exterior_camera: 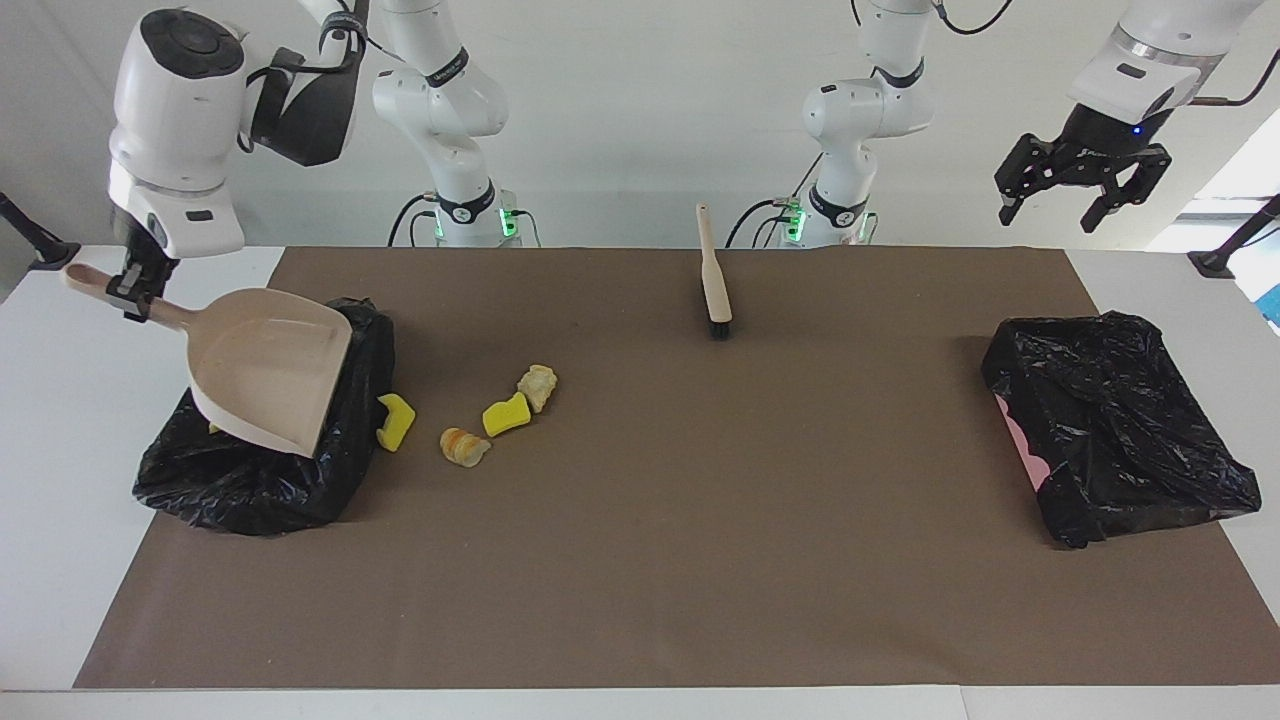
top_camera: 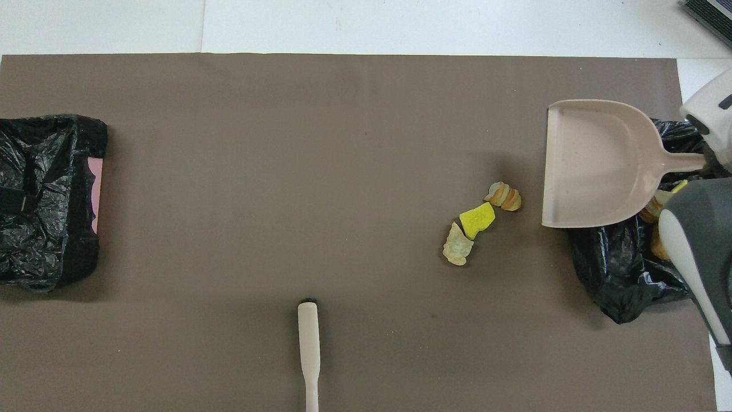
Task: Sweep and dump trash in bin
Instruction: 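Bring the dustpan back and set it on the table with the right gripper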
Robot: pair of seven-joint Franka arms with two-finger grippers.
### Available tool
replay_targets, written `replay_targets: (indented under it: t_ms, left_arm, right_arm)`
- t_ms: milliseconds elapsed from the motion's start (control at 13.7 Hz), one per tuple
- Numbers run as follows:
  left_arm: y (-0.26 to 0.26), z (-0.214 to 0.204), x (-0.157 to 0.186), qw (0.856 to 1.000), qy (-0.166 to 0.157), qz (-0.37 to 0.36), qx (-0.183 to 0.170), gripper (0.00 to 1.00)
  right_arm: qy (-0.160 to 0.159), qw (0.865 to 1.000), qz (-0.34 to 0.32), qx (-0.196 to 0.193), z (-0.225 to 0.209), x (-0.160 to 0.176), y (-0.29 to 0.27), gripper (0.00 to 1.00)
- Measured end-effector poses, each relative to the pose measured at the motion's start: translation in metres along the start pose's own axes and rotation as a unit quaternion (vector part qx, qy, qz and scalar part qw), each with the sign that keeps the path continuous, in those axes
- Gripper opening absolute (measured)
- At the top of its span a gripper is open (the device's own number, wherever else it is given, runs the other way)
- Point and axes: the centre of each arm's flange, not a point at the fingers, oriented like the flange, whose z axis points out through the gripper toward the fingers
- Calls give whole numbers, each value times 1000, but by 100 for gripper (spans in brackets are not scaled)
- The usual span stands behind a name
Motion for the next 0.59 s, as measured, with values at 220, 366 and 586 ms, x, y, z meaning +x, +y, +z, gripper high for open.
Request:
replay_targets:
  t_ms: [220, 366, 586]
  left_arm:
    - [-7, 0, -1, 1000, 1, -2, -2, 100]
    - [-4, -1, -1, 1000, 2, 3, -3, 100]
    - [5, -2, 1, 1000, 3, 12, -4, 100]
  right_arm:
    - [44, 996, 78, 30, 11, 63, -7, 32]
    - [67, 987, 133, 56, 19, 110, -13, 32]
    - [95, 964, 232, 91, 18, 188, -29, 32]
